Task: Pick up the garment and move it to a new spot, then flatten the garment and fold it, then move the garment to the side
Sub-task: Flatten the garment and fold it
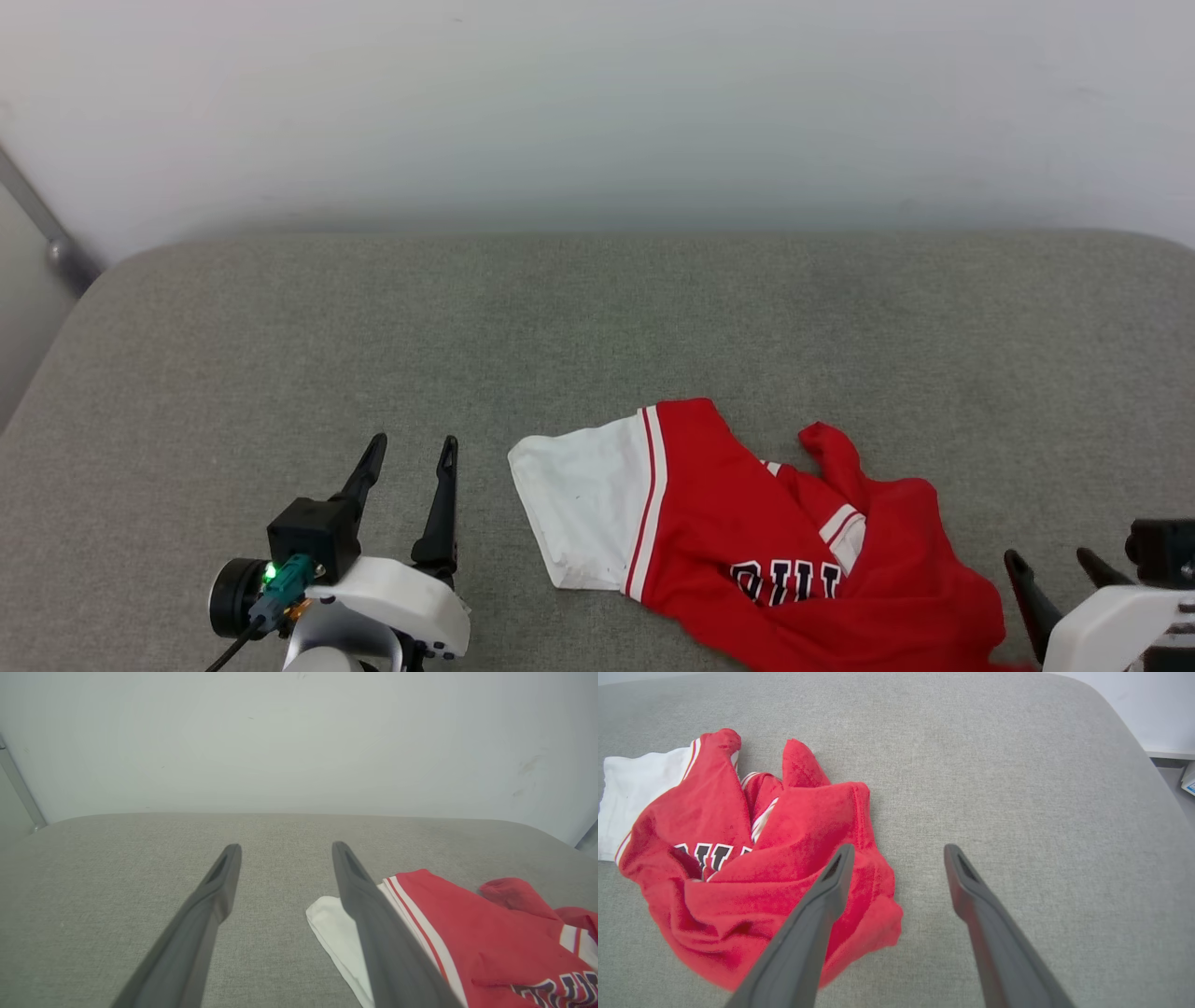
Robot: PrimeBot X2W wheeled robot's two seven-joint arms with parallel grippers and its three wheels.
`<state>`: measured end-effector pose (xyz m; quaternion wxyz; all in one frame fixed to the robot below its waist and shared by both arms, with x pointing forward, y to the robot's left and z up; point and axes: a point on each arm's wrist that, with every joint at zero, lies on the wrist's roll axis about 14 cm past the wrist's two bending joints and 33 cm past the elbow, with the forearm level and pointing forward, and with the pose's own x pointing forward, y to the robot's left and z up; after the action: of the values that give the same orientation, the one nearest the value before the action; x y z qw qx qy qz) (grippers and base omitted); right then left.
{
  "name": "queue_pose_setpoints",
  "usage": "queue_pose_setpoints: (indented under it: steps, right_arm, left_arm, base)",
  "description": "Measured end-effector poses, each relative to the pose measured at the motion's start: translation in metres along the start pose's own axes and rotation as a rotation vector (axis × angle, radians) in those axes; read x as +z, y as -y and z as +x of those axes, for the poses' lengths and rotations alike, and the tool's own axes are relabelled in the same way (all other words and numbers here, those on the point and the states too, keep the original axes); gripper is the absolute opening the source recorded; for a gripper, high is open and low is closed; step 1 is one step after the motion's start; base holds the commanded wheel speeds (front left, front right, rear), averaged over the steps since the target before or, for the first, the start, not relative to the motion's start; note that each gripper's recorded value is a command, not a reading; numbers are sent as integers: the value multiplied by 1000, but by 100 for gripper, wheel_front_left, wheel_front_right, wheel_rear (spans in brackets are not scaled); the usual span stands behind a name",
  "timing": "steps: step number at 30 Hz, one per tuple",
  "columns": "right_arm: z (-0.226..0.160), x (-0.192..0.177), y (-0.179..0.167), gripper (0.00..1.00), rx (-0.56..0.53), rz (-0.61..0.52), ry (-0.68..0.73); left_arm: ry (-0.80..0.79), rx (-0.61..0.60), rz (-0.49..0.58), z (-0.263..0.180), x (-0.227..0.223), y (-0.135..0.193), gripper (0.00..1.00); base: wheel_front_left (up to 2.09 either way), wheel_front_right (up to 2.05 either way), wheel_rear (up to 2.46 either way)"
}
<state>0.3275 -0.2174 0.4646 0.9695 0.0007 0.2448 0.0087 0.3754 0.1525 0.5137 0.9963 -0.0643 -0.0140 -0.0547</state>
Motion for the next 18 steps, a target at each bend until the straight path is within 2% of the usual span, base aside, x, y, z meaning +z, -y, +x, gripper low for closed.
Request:
queue_pose_setpoints:
  steps: [4,11,15,18]
  right_arm:
    - [24,5,4,100,10,-11,-67]
    - [73,-7,-23,100,129,-47,-286]
    - [94,-21,-38,100,188,-97,-413]
    - [111,-51,-46,100,232,-123,-585]
  left_arm:
    - [2,-11,-4,12,0,1,100]
    - [-3,-1,-6,33,-8,-8,100]
    - [-16,9,-9,43,-16,-14,100]
    - [-50,28,-11,48,-31,-22,100]
  base:
    - [0,0,0]
    - [0,0,0]
    - [0,0,0]
    - [0,0,0]
